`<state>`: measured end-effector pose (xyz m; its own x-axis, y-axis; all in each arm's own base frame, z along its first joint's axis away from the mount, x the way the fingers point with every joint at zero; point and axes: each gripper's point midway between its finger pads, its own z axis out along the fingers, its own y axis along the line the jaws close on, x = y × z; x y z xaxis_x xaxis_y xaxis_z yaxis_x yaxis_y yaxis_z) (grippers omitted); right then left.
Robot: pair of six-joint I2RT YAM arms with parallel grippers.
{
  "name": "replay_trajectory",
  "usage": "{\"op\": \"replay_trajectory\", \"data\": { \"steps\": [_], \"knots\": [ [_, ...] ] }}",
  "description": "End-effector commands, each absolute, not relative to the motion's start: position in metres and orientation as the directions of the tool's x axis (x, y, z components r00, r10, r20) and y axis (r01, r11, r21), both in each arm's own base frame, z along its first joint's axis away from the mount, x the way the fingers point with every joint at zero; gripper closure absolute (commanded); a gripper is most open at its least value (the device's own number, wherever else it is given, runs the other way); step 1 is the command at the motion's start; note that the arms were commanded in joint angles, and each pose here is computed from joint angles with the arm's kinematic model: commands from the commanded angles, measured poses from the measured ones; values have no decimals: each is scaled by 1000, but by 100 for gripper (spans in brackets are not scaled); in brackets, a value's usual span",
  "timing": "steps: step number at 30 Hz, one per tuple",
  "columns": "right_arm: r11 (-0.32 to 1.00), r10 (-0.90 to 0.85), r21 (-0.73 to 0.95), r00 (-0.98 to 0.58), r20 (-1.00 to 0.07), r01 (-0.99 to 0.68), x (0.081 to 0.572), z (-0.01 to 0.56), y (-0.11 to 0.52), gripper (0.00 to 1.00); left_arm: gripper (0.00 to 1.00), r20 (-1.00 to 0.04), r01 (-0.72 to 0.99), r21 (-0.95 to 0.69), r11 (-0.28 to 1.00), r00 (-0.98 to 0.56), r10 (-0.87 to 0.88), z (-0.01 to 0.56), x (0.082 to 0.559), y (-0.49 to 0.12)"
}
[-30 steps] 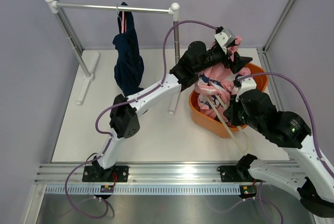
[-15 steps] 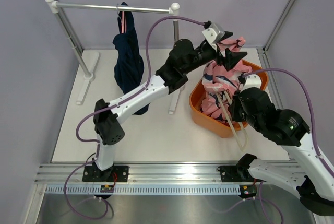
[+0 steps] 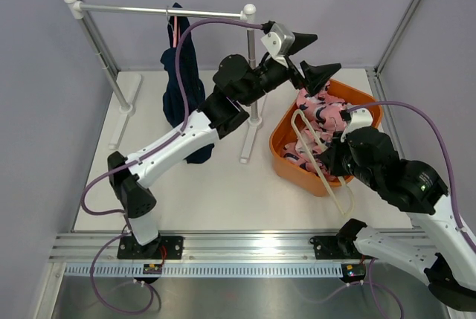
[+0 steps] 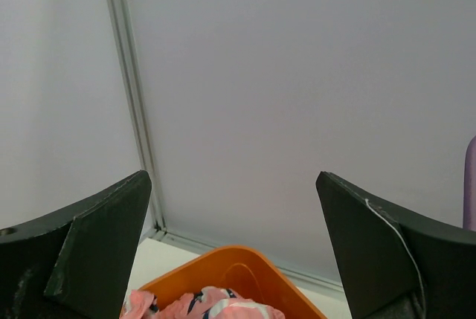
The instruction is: Remove the shorts from the hanger
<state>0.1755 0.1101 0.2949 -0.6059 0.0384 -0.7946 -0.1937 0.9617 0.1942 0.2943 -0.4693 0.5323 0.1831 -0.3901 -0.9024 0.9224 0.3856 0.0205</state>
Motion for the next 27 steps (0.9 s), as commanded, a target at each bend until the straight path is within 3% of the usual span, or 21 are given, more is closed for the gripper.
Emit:
{"op": "replay_trajectory", "data": {
  "steps": [1,7,14,27],
  "knots": [
    [912,56,265,-547,-835,-313,176,325,131,100,1,-844,886,12,464,258,-470,584,277,-417],
    [878,37,267,-501,-865,-397,188,351,153,100,1,-838,768,-115,631,266,-476,604,275,-344],
    [840,2,275,-504,-864,-468,221,369,201,100,1,-868,422,-349,837,192,-458,609,265,-215],
    [846,-95,143,-408,-908,-514,312,406,293,100,1,-968,243,-239,940,20,-251,530,219,-119]
  ]
}}
